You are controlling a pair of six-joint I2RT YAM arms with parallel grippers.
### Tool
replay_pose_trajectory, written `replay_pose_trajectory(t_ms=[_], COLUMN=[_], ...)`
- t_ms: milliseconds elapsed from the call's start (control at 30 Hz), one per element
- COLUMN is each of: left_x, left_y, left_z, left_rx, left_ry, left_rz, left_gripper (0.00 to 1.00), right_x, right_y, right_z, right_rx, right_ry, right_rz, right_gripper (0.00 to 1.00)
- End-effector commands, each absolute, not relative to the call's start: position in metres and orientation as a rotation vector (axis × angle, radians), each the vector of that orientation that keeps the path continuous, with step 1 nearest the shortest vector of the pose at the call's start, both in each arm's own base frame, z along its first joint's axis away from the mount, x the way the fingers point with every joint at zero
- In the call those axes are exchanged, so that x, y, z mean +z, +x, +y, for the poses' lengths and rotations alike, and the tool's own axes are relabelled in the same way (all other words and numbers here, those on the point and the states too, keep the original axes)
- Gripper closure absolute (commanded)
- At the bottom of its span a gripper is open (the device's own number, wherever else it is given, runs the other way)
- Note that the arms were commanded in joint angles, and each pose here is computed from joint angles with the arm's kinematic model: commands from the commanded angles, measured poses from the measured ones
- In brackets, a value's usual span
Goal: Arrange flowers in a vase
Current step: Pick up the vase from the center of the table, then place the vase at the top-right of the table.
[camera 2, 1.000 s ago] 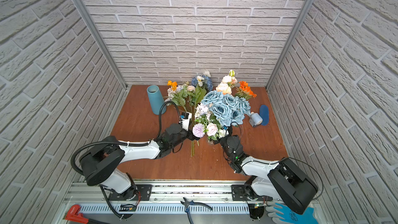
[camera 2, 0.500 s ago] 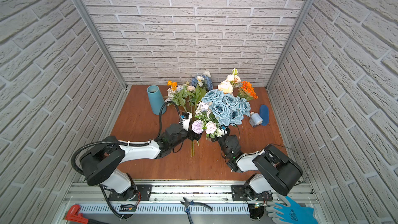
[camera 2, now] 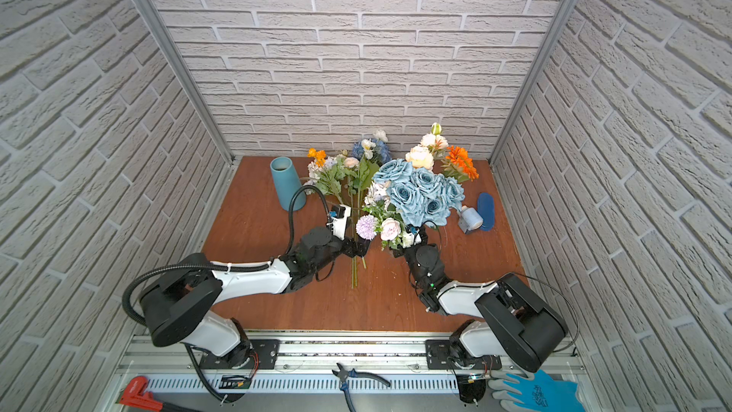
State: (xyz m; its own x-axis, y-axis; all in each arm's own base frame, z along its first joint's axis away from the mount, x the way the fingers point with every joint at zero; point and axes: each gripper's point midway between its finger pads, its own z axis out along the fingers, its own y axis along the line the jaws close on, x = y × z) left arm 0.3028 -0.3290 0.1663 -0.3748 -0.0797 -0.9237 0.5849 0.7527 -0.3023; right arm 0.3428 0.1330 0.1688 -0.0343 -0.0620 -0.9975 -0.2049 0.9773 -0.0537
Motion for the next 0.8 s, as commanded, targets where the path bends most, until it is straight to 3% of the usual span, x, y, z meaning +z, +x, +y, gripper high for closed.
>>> replay_pose_trajectory(t_ms=[0, 467, 767], left_x=[0.175, 0.172, 0.165], left_y=[0.304, 0.306, 0.314], left_z=[-0.32, -0.313, -0.3], left_rx=[-0.72, -0.683, -0.658], left_ry=[0.372, 0.37, 0.33], left_rz=[1.795, 1.807, 1.844], left_gripper=[0.02, 0.02, 0.02], right_x=[0.225, 0.277, 0.305], right_y=[0.356, 0.434, 0.515], right_z=[0.116, 0.066, 0.039], right_rx=[0.116, 0.083, 0.016], right_ry=[-0.131, -0.033, -0.001], right_rz=[1.443, 1.302, 1.239], right_gripper=[0.66, 0.67, 0.67])
